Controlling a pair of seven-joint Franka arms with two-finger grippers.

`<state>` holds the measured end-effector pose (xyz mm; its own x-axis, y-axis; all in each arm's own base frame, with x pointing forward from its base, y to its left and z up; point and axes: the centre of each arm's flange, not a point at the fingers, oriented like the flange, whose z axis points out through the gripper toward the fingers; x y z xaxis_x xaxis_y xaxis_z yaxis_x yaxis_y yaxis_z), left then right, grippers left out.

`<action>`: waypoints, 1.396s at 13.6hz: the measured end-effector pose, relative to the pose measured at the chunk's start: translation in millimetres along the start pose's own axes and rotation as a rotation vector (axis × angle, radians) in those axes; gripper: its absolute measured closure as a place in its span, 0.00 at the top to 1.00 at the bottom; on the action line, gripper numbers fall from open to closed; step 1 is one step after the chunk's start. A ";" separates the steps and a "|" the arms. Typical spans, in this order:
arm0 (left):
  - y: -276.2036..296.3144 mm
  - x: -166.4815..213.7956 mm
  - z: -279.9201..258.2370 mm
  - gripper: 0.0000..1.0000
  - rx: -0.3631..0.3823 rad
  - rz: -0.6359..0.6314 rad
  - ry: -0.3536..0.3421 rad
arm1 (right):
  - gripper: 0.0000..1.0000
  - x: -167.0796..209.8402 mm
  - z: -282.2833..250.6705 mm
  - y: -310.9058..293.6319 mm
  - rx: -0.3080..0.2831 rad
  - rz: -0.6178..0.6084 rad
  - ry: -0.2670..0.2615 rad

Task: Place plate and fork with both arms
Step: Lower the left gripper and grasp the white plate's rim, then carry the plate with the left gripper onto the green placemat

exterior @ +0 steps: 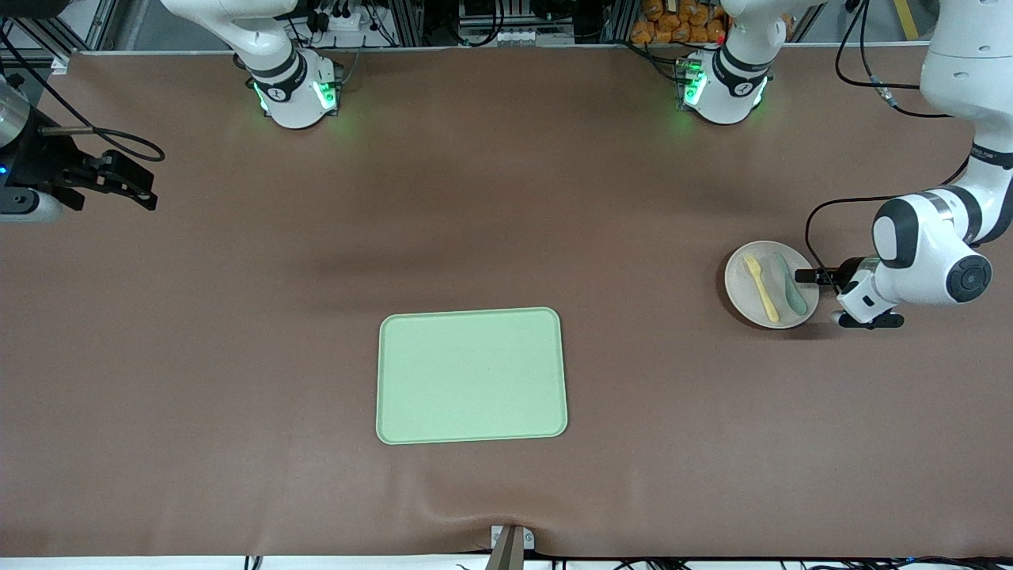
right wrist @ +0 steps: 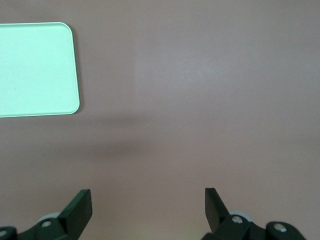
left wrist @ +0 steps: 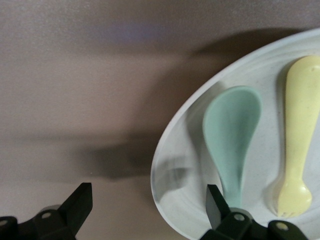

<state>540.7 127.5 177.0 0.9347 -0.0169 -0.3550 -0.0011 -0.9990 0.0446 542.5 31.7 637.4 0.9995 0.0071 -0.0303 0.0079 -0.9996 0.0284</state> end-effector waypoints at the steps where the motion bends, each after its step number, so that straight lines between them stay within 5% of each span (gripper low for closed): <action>1: 1.1 0.4 1.0 0.97 0.000 0.002 -0.001 | 1.00 0.0 0.0 0.0 0.000 0.000 0.000; 3: 4.5 2.2 1.8 0.88 0.001 0.009 0.004 | 1.00 0.0 0.0 0.1 0.000 0.000 0.000; 8: 22.2 13.3 -1.1 0.31 0.005 0.045 0.054 | 1.00 0.0 0.0 0.3 0.000 0.001 0.000; 15: 40.5 28.5 -28.7 0.07 0.014 0.092 0.130 | 1.00 0.1 0.0 1.2 0.000 0.002 0.000; 19: 47.7 33.3 -57.1 0.06 0.011 0.096 0.183 | 1.00 0.1 0.0 1.2 0.000 0.002 0.000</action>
<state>592.1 81.7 220.6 0.9791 -0.1055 -0.1738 -0.0965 -0.9936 0.0594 542.5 30.5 637.4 0.9995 0.0048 -0.0303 0.0057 -0.9996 0.0284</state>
